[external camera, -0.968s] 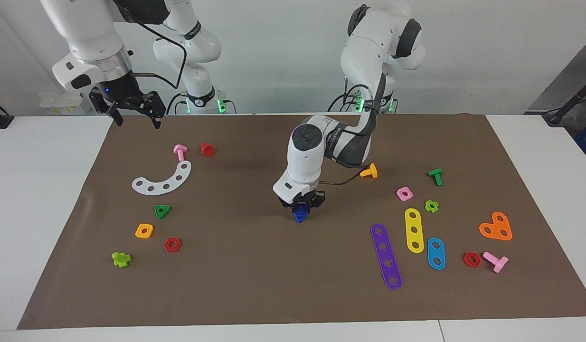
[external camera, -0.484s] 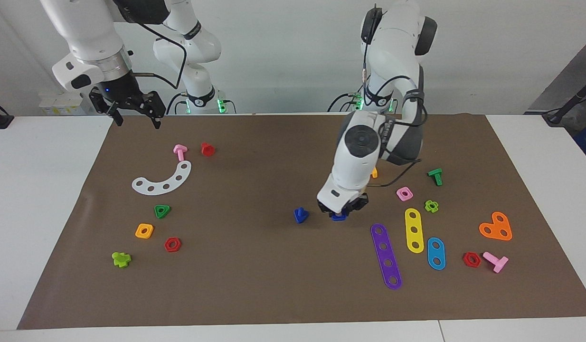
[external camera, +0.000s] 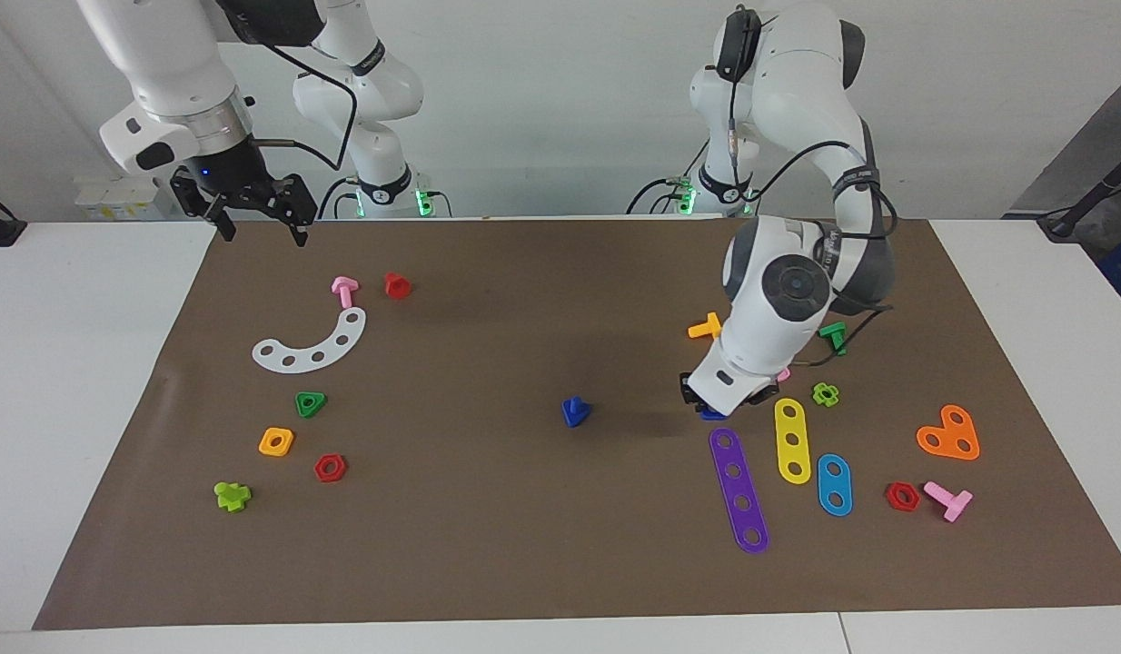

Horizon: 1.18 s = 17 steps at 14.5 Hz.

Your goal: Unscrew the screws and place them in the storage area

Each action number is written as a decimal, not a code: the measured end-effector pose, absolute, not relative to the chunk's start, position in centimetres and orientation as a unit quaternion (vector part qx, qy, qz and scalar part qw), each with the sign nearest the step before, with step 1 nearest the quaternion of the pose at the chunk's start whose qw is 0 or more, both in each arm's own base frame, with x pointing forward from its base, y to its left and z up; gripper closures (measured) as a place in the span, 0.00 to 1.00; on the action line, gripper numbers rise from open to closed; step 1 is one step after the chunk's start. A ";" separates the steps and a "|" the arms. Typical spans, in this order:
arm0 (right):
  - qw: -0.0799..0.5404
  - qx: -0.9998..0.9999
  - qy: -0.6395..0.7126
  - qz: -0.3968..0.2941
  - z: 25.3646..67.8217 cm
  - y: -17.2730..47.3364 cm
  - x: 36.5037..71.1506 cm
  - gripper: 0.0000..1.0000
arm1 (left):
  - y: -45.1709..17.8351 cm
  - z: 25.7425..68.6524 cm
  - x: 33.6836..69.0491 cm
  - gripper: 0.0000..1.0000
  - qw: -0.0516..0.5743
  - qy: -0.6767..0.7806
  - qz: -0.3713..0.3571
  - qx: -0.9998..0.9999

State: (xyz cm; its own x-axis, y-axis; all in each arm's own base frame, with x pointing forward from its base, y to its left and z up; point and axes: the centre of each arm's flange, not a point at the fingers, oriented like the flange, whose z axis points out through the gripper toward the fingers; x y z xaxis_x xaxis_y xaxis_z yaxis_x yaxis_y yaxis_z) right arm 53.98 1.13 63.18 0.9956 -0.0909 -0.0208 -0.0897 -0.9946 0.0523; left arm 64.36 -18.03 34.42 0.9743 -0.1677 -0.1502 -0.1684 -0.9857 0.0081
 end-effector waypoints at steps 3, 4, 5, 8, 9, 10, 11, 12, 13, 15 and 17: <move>0.026 0.999 -0.045 -0.012 63.2 1.1 54.0 0.00 | -18.2 31.3 62.6 0.46 -0.005 0.088 0.041 -0.995; 0.026 0.999 -0.045 -0.012 63.2 1.2 54.0 0.00 | -18.1 30.6 62.1 0.37 -0.006 0.088 0.037 -0.995; 0.026 0.999 -0.044 -0.012 63.2 1.2 54.0 0.00 | -18.0 30.3 61.7 0.27 -0.006 0.088 0.036 -0.995; 0.025 0.999 -0.043 -0.013 63.2 1.3 53.9 0.00 | -17.8 31.3 61.7 0.00 -0.007 0.086 0.028 -0.996; 0.019 0.999 -0.042 -0.012 63.2 1.6 53.9 0.00 | -17.4 32.1 62.0 0.00 -0.007 0.083 0.021 -0.996; 0.008 0.999 -0.037 -0.009 63.2 2.2 54.0 0.00 | -16.7 33.6 62.7 0.00 -0.008 0.077 0.014 -0.997; 0.003 1.000 -0.030 -0.008 63.2 3.2 54.0 0.00 | -15.7 35.6 63.5 0.00 -0.008 0.068 0.013 -0.998; 0.001 1.000 -0.019 -0.007 63.1 4.4 54.0 0.00 | -14.5 38.4 64.5 0.00 -0.008 0.058 0.015 -0.998; -0.001 1.000 -0.006 -0.001 62.9 6.0 54.1 0.00 | -12.8 41.5 65.2 0.00 -0.008 0.046 0.016 -0.999; -0.006 1.000 0.007 0.022 61.2 10.1 54.6 0.00 | -9.4 46.4 65.9 0.00 -0.009 0.026 0.011 -1.000; -0.009 1.000 0.001 0.028 57.8 15.6 55.3 0.00 | -6.7 49.5 65.5 0.00 -0.010 0.022 0.004 -1.000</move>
State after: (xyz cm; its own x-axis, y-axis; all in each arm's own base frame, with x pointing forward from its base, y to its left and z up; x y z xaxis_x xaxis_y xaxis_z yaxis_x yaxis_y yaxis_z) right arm 55.26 15.56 57.79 0.9985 0.0016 0.0553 0.0026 -0.9998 -0.0183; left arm 65.50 -6.71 49.53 0.9990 -0.0446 -0.0079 -0.0445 -0.9988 0.0206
